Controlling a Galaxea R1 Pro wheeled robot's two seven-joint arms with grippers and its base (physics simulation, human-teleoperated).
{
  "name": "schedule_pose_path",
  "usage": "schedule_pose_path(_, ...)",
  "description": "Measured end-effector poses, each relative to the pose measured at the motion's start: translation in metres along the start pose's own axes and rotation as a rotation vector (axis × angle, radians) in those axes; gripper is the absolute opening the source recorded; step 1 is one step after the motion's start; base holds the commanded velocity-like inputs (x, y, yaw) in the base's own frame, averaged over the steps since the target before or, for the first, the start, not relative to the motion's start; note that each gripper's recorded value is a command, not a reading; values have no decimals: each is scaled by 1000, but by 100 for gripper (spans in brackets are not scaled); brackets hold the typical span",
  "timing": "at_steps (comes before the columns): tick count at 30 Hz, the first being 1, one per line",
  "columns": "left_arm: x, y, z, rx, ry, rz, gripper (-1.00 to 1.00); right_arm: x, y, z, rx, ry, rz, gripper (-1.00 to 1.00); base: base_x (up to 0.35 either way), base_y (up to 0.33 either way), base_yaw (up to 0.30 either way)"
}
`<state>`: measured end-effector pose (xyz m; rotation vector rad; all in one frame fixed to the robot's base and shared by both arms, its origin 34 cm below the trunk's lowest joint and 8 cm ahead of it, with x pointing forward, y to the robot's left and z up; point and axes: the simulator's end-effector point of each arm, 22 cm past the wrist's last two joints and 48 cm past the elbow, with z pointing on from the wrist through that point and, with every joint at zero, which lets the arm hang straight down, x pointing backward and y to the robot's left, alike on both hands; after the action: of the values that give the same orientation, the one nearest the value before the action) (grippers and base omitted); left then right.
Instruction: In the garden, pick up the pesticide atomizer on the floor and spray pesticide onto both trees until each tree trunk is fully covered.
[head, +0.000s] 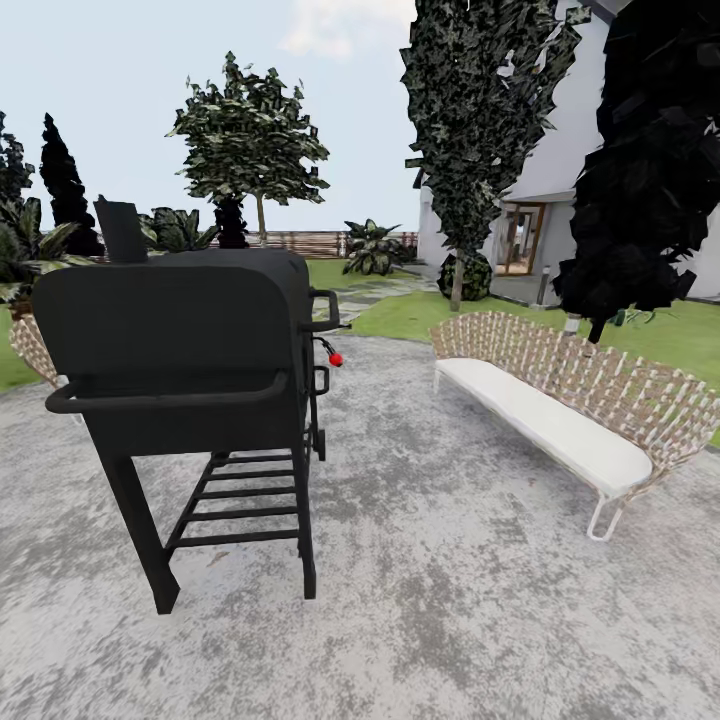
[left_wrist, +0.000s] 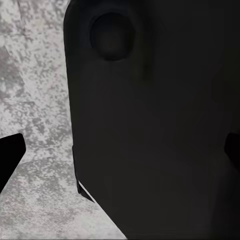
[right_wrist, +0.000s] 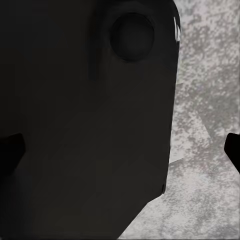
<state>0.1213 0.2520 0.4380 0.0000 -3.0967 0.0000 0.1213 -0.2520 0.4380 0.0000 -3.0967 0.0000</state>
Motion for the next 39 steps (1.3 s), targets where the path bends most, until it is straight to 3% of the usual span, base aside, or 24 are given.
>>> schedule_pose_path(23, 0, 0, 0, 1, 0, 3, 100, 4, 0, 0, 1, 11, 1, 100, 0, 0, 0)
schedule_pose_path(28, 10, -23, 0, 30, 2, -2, 100, -6, 1, 0, 0, -23, 3, 100, 0, 0, 0)
schedule_pose_path(29, 18, -29, -2, 40, -28, -5, 100, -26, 1, -1, 0, -116, 4, 100, 0, 0, 0)
schedule_pose_path(39, -25, -39, -6, 53, -120, -9, 100, -28, 1, -2, -1, -123, -3, 100, 0, 0, -104)
